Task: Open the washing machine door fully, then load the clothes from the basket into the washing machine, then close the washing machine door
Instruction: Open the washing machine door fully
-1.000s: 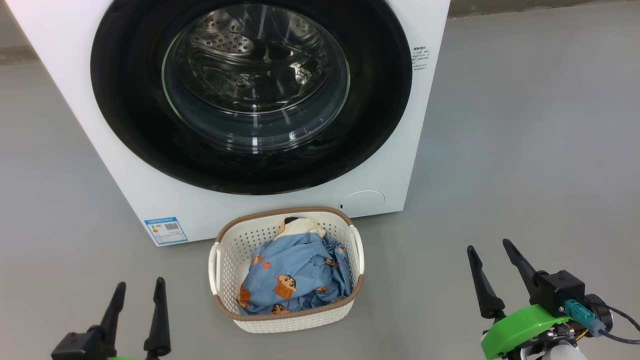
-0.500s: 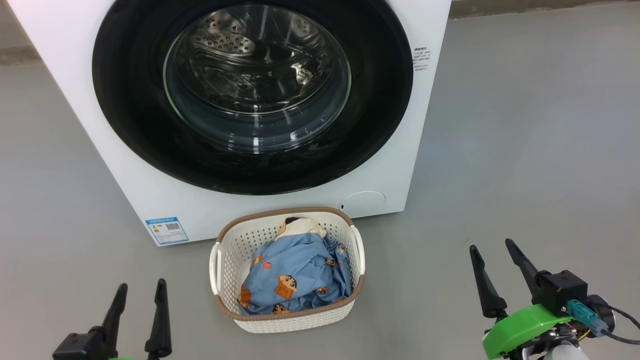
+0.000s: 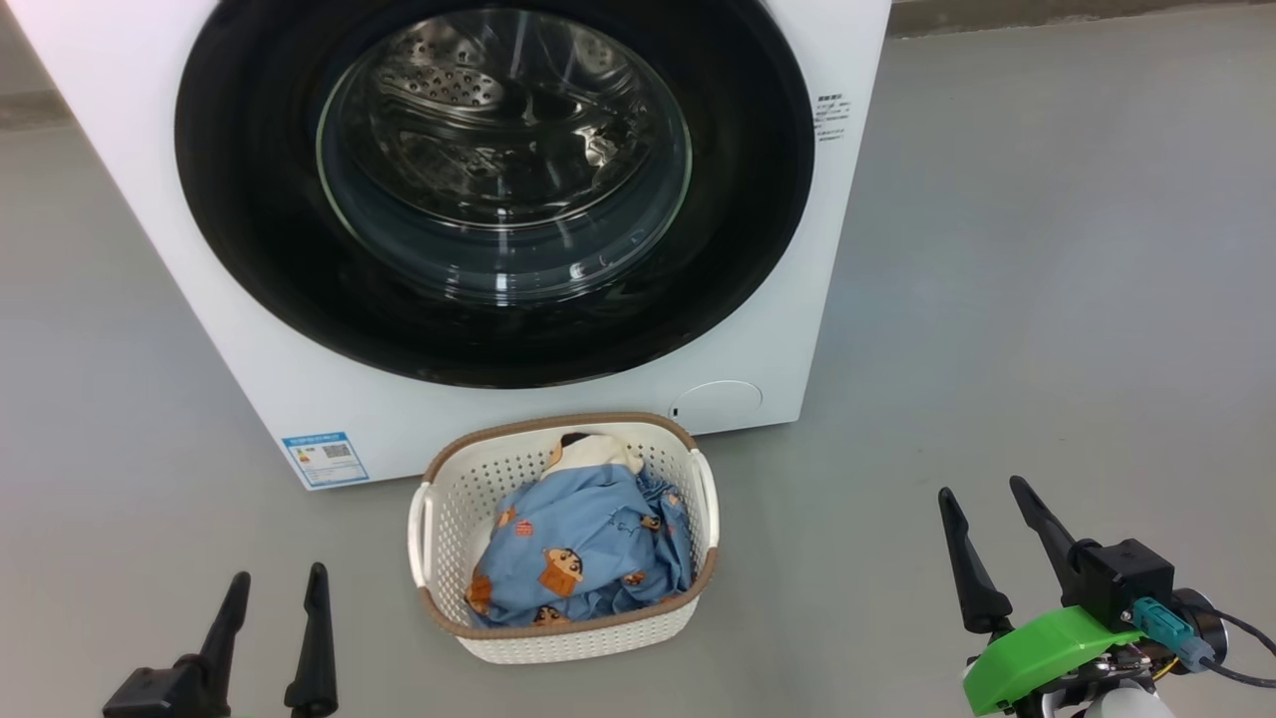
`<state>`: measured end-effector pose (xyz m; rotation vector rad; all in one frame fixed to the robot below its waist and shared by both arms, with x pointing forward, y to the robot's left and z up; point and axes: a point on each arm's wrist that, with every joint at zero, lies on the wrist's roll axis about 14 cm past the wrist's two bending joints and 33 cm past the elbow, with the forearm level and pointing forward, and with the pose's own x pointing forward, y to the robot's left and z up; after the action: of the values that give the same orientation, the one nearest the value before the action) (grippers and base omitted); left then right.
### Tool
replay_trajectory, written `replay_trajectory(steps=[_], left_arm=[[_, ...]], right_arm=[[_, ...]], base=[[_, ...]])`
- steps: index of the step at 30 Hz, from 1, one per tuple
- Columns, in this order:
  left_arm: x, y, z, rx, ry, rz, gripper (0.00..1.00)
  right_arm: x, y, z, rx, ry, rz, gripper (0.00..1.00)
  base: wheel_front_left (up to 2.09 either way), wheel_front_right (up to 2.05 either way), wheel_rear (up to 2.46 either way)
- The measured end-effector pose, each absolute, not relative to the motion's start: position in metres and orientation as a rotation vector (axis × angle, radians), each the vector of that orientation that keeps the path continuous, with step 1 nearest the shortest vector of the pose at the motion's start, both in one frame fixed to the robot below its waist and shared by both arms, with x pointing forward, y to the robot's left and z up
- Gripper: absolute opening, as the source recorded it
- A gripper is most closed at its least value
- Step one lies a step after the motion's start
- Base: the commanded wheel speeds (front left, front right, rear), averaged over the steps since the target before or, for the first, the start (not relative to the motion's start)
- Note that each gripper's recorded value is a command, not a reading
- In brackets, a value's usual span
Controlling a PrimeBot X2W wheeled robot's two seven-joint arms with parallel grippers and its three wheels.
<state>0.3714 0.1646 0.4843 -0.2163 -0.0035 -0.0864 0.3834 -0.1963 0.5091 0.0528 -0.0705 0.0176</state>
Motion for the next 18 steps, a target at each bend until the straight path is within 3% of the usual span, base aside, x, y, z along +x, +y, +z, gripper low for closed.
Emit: replay_trajectory(steps=[18], left_arm=[[0.3713, 0.1733, 0.4858, -0.233, -0.012, -0.056, 1.0]], right_arm=[[0.3866, -0.1951, 0.5089, 0.053, -0.071, 0.021, 1.0]], base=[[1.04, 1.04, -2.08]])
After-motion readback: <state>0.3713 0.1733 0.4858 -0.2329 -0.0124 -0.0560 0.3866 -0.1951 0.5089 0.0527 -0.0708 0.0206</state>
